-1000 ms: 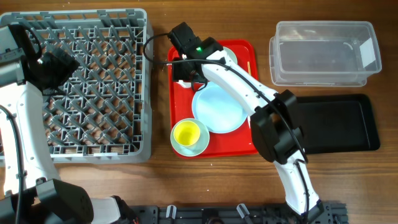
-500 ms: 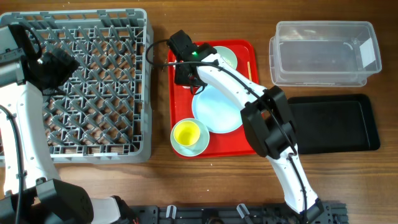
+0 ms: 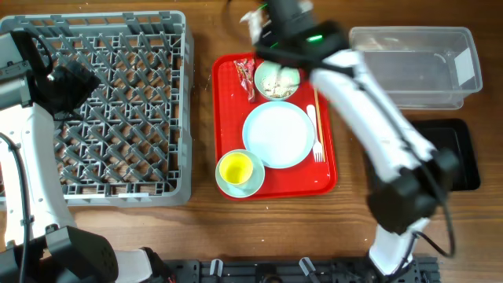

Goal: Sort waste into correct bins and load items into the dishwasher rack
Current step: 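Carry the tissue to the clear bin and release it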

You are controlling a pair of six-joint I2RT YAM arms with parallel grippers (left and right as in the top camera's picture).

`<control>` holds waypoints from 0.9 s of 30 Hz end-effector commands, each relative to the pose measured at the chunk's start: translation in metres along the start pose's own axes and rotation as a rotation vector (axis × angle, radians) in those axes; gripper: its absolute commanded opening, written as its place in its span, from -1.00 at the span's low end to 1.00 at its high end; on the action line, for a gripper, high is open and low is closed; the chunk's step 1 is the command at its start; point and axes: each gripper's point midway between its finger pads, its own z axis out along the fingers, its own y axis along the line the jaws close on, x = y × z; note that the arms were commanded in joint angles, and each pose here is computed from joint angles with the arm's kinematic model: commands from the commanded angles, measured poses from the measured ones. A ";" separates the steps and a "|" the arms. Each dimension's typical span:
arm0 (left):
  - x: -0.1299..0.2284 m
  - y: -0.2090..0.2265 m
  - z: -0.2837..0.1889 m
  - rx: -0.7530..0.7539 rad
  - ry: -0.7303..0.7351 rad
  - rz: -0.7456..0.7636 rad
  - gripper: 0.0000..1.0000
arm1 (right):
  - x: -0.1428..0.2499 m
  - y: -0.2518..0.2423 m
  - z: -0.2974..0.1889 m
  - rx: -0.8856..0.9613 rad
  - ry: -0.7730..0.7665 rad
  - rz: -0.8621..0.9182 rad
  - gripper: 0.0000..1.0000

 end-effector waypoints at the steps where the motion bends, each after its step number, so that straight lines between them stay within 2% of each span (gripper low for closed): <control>1: -0.003 -0.001 -0.005 0.011 -0.014 -0.006 1.00 | -0.066 -0.090 -0.018 0.182 -0.148 0.155 -0.92; 3: -0.003 -0.001 -0.005 0.011 -0.015 -0.006 1.00 | -0.083 -0.157 -0.014 0.311 -0.161 0.275 -0.91; 6: -0.003 -0.001 -0.005 0.011 -0.014 -0.006 1.00 | -0.089 -0.209 0.000 0.360 -0.126 0.360 -0.85; 7: -0.003 -0.001 -0.005 0.011 -0.014 -0.006 1.00 | -0.090 -0.218 0.006 0.360 -0.111 0.377 -0.53; 8: -0.003 -0.001 -0.005 0.011 -0.014 -0.006 1.00 | -0.088 -0.227 0.012 0.360 -0.089 0.389 0.42; 9: -0.003 -0.001 -0.005 0.011 -0.015 -0.006 1.00 | -0.086 -0.232 0.016 0.363 -0.071 0.396 0.93; 10: -0.003 -0.001 -0.005 0.011 -0.015 -0.006 1.00 | -0.084 -0.232 0.017 0.351 -0.054 0.381 0.99; 13: -0.003 -0.001 -0.005 0.011 -0.014 -0.006 1.00 | -0.083 -0.219 0.020 0.270 -0.008 0.287 1.00; 15: -0.003 -0.001 -0.005 0.011 -0.014 -0.006 1.00 | -0.075 -0.195 0.023 0.135 0.063 0.187 0.99; 19: -0.003 -0.001 -0.005 0.011 -0.014 -0.006 1.00 | -0.039 -0.116 0.018 -0.234 0.232 -0.019 0.85; 21: -0.003 -0.001 -0.005 0.011 -0.014 -0.006 1.00 | -0.014 -0.074 0.013 -0.344 0.289 -0.147 0.84; 24: -0.003 0.000 -0.005 0.010 -0.014 -0.006 1.00 | 0.029 -0.031 0.015 -0.308 0.347 -0.282 0.86; 25: -0.003 0.000 -0.005 0.010 -0.014 -0.006 1.00 | 0.048 -0.014 0.018 -0.248 0.355 -0.316 1.00; 27: -0.003 -0.001 -0.005 0.011 -0.015 -0.006 1.00 | 0.068 0.001 0.028 -0.141 0.338 -0.319 0.99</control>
